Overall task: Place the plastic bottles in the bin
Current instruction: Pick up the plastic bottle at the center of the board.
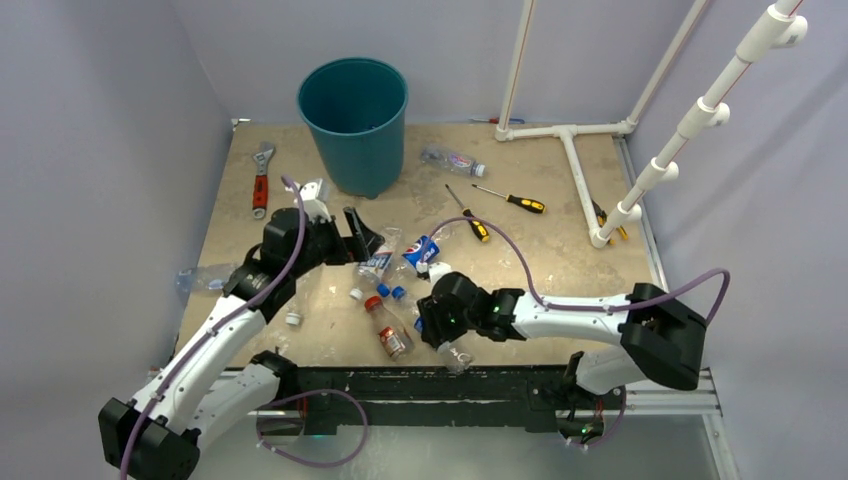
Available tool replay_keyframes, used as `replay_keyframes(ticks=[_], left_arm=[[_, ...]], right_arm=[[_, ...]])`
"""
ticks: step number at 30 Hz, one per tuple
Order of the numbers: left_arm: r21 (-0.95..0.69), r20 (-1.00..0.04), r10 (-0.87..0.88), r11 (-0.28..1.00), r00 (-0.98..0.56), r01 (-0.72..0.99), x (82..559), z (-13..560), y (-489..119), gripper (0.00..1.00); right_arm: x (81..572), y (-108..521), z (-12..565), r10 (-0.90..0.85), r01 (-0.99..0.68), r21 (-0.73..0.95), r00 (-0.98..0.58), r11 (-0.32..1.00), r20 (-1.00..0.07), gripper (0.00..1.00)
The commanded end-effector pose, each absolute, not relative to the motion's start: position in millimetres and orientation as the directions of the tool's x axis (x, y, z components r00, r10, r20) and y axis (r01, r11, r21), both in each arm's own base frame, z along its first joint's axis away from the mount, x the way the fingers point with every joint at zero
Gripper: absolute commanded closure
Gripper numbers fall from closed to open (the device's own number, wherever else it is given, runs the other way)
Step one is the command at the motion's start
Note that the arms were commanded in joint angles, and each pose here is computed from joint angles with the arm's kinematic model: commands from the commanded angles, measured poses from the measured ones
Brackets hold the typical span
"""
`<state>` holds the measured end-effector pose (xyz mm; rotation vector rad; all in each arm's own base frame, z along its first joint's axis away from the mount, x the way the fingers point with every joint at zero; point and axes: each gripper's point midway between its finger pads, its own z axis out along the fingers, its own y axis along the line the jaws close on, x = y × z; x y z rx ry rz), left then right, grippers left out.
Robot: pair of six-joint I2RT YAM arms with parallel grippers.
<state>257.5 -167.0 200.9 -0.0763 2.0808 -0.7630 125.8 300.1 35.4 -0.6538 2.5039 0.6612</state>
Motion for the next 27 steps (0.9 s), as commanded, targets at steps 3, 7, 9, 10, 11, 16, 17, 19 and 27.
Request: replay_keyframes(ticks=[3, 7, 9, 10, 11, 16, 17, 19, 27], left_arm=[[-0.497, -0.824, -0.31, 0.796, -0.474, 0.345, 264, 270, -170, 0.01], [-0.518, -0.842, -0.372, 0.759, -0.391, 0.394, 256, 304, -167, 0.01], [-0.526, -0.845, -0.4, 0.739, -0.354, 0.42, 253, 320, -167, 0.01], [-0.532, -0.844, -0.415, 0.727, -0.34, 0.434, 251, 328, -168, 0.01], [-0.535, -0.844, -0.429, 0.717, -0.323, 0.447, 249, 335, -168, 0.01], [-0.562, -0.823, -0.497, 0.647, -0.274, 0.515, 242, 361, -173, 0.01], [-0.565, -0.818, -0.507, 0.625, -0.271, 0.538, 239, 367, -176, 0.01], [-0.573, -0.805, -0.529, 0.571, -0.27, 0.588, 234, 378, -184, 0.01], [-0.632, -0.727, -0.588, 0.371, -0.355, 0.68, 226, 405, -210, 0.09]], right_arm=[[151, 314, 104, -0.26, -0.563, 0.303, -0.709, 0.769, -0.656, 0.54], [153, 308, 156, -0.19, -0.588, 0.33, -0.652, 0.738, -0.734, 0.56], [153, 312, 181, -0.146, -0.632, 0.353, -0.599, 0.69, -0.787, 0.56], [153, 316, 192, -0.112, -0.654, 0.371, -0.573, 0.659, -0.812, 0.56], [152, 318, 201, -0.072, -0.673, 0.388, -0.548, 0.63, -0.833, 0.56], [150, 320, 244, 0.169, -0.747, 0.447, -0.422, 0.491, -0.891, 0.58], [148, 319, 252, 0.211, -0.765, 0.447, -0.395, 0.464, -0.894, 0.58], [146, 317, 268, 0.271, -0.798, 0.43, -0.342, 0.422, -0.9, 0.59], [142, 313, 307, 0.375, -0.873, 0.325, -0.183, 0.364, -0.909, 0.61]])
